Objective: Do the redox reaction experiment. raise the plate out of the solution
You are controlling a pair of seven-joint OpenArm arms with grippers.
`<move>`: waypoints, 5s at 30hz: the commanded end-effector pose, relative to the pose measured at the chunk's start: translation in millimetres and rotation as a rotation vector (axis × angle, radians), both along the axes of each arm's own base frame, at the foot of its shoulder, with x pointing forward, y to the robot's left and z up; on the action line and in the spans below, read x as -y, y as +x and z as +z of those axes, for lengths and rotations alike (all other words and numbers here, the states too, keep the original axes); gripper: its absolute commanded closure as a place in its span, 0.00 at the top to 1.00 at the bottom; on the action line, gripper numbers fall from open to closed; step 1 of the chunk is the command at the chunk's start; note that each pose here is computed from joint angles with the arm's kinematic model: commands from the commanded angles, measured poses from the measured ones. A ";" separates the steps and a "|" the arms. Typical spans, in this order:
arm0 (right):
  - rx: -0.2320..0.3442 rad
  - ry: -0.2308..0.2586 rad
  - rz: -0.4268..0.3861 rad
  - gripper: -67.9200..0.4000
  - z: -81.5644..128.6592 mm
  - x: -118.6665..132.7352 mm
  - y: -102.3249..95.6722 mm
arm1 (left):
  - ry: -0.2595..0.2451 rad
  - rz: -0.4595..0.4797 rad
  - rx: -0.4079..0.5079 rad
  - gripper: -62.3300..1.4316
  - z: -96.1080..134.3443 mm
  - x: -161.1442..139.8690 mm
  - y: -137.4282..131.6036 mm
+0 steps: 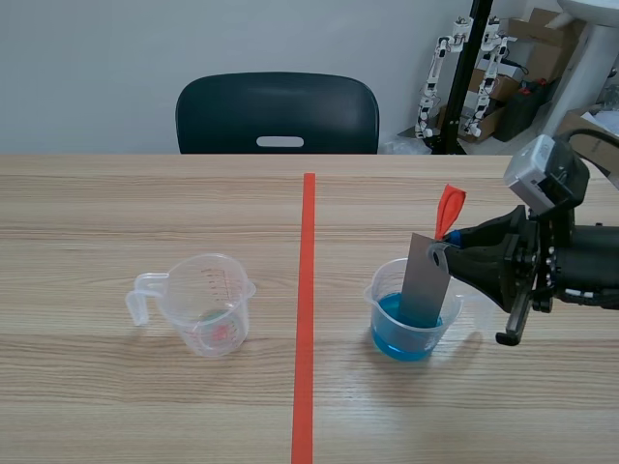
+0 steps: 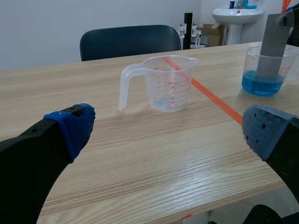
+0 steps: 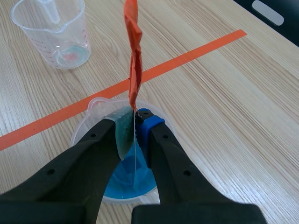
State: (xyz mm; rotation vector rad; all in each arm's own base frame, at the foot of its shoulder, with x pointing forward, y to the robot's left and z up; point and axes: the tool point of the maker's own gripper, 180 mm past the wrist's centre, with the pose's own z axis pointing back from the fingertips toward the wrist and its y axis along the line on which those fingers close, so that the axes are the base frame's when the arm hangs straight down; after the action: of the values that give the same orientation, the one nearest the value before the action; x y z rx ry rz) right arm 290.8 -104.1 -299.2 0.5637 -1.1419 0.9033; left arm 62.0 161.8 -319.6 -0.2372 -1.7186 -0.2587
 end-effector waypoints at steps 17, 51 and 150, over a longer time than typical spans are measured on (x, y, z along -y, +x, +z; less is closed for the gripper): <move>0.014 -0.035 -0.002 0.02 2.8 6.1 4.5 | -0.020 -0.001 0.066 1.00 12.1 0.4 3.5; 0.014 -0.035 -0.002 0.02 2.9 6.1 4.5 | -0.007 -0.046 0.058 1.00 10.2 7.5 1.8; 0.041 0.174 0.143 0.02 150.8 -4.8 -20.4 | 0.299 -0.815 0.008 0.07 74.9 202.7 203.0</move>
State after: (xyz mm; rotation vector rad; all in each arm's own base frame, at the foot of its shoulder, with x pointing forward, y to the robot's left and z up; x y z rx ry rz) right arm 265.8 -98.4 -163.1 0.7835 -1.1912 0.9384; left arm 262.9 -34.7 -256.5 -0.6771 -1.4471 -1.1156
